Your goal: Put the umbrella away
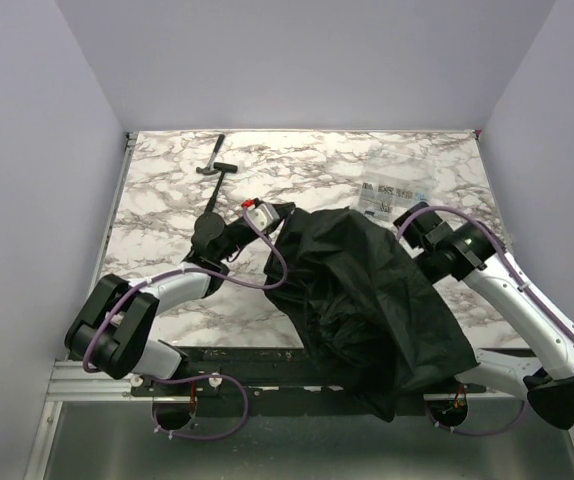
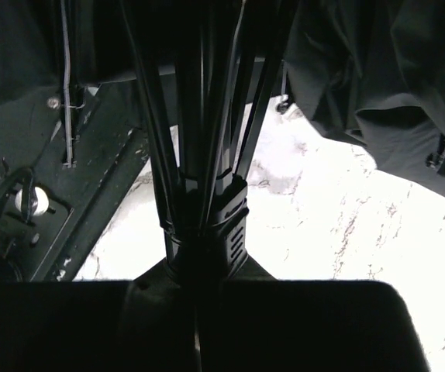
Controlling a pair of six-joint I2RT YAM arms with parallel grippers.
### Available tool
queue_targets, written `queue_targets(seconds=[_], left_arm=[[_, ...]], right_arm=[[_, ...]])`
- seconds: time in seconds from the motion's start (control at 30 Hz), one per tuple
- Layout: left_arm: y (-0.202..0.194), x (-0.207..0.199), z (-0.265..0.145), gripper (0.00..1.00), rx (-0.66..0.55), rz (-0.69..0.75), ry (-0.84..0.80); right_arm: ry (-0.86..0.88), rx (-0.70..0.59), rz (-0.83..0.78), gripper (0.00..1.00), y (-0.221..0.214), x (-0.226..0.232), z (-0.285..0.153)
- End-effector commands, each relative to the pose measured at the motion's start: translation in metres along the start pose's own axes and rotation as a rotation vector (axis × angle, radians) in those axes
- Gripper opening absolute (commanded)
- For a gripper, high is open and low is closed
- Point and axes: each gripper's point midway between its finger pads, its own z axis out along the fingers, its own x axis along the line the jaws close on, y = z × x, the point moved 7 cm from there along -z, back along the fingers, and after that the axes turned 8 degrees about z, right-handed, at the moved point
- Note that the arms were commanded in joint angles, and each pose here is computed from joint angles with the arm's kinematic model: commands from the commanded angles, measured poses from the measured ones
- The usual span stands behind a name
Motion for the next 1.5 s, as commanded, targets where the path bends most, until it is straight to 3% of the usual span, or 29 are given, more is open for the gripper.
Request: queue_targets(seconds=[0.0, 0.27, 0.6, 0.73, 0.9, 1.07, 1.27, 1.37, 1.47], left_arm=[[0.009, 0.009, 0.011, 0.00, -0.040, 0.047, -0.026], [0.022, 0.012, 0.024, 0.00, -0.137, 0.051, -0.057], [0.046, 0.015, 0.024, 0.00, -0.255, 0.104, -0.078], [0.048, 0.015, 0.021, 0.00, -0.289, 0.116, -0.077], [0.045, 0.018, 0.011, 0.00, -0.360, 0.081, -0.119], [0.045, 0.012, 0.028, 0.00, -0.409, 0.035, -0.255], [0.046, 0.006, 0.036, 0.00, -0.375, 0.123, -0.278], [0.033, 0.006, 0.025, 0.00, -0.289, 0.184, -0.268], [0.018, 0.008, 0.017, 0.00, -0.216, 0.216, -0.272]], right_arm=[[0.041, 0.089, -0.087, 0.00, -0.011, 0.001, 0.018], [0.187, 0.214, -0.020, 0.00, -0.007, -0.003, 0.052], [0.377, 0.230, 0.347, 0.00, -0.009, -0.015, 0.082], [0.397, 0.163, 0.497, 0.00, -0.014, -0.020, 0.082], [0.427, 0.127, 0.493, 0.00, -0.027, 0.010, 0.079], [0.397, 0.123, 0.476, 0.00, -0.037, 0.019, 0.089], [0.497, 0.041, 0.645, 0.00, -0.036, 0.005, 0.107], [0.504, -0.098, 0.807, 0.00, -0.043, -0.013, 0.100], [0.455, -0.152, 0.926, 0.00, -0.057, -0.034, 0.093]])
